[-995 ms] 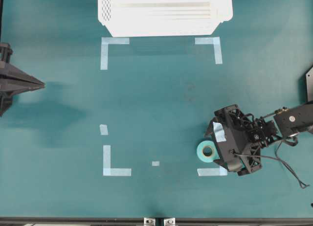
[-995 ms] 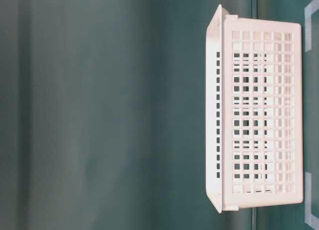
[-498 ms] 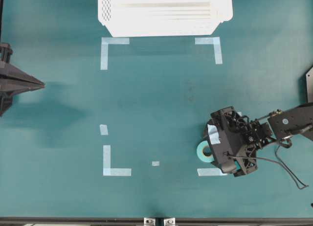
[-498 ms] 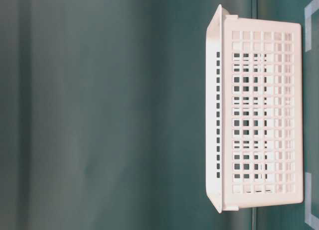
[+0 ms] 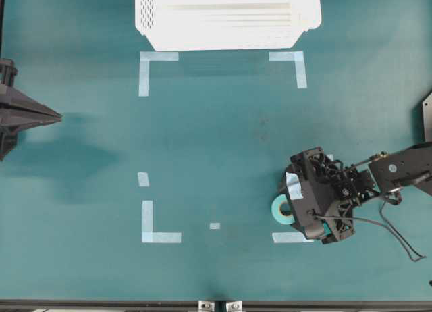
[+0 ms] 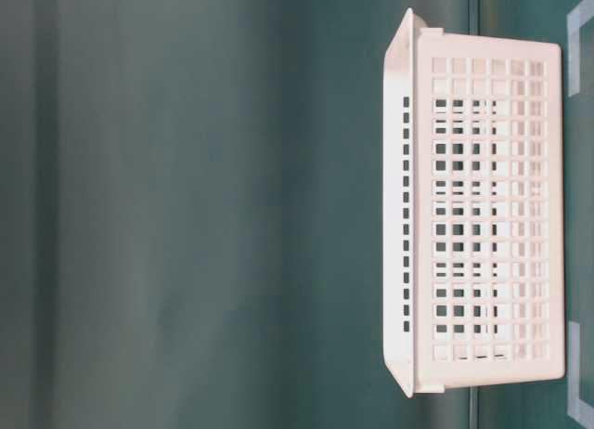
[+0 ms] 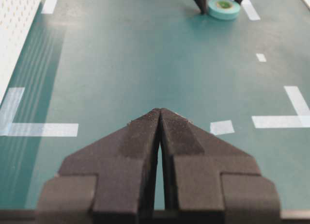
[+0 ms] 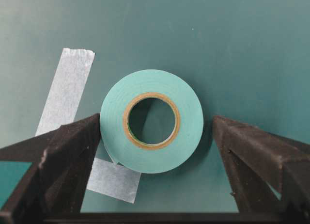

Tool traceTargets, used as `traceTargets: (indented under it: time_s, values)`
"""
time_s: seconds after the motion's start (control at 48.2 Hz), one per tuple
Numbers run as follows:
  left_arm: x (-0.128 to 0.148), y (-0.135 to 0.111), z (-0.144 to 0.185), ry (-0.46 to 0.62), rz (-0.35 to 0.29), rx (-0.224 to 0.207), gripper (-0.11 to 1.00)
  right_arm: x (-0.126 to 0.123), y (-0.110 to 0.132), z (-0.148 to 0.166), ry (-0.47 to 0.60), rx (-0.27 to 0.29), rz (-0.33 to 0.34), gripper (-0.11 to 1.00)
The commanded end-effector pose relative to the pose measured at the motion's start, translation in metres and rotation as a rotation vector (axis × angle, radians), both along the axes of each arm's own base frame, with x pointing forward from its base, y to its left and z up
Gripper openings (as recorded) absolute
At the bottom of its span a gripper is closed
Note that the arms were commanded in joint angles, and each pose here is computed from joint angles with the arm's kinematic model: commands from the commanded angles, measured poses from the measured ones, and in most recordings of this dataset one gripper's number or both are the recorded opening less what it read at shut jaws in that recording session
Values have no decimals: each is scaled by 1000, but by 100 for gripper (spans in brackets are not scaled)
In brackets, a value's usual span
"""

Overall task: Put the tape into the white basket.
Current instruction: 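Close the right gripper on the tape roll's edge, then lift the tape roll and carry it forward over the white basket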

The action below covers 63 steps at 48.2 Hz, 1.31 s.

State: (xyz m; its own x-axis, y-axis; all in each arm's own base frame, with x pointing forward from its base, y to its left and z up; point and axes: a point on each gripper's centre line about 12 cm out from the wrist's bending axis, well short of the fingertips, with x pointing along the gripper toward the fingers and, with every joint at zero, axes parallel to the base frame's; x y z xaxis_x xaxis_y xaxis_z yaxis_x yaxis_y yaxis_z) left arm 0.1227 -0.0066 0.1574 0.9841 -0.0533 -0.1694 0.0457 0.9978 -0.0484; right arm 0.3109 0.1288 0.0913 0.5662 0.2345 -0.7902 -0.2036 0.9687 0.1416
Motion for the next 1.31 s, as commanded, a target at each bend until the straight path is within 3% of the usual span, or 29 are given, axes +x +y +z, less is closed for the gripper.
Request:
traceTargets:
  time_s: [0.0,0.062,0.187,0.581,1.286]
  values:
    - [1,1,5,-11,6,-1,-10,3,3,6,-19,10,1,97]
    - [1,1,5,-11,6,-1,-10,4,3,6,-18,9,2,91]
    - [1,1,5,-11,6,1,-10,3,3,6,-13,4,4,68]
    - [1,1,5,-12,6,1,-10,3,5,12,-32,11,12,68]
    - [1,1,5,-11,6,-1,-10,-12,-1,97,-172,69,14,68]
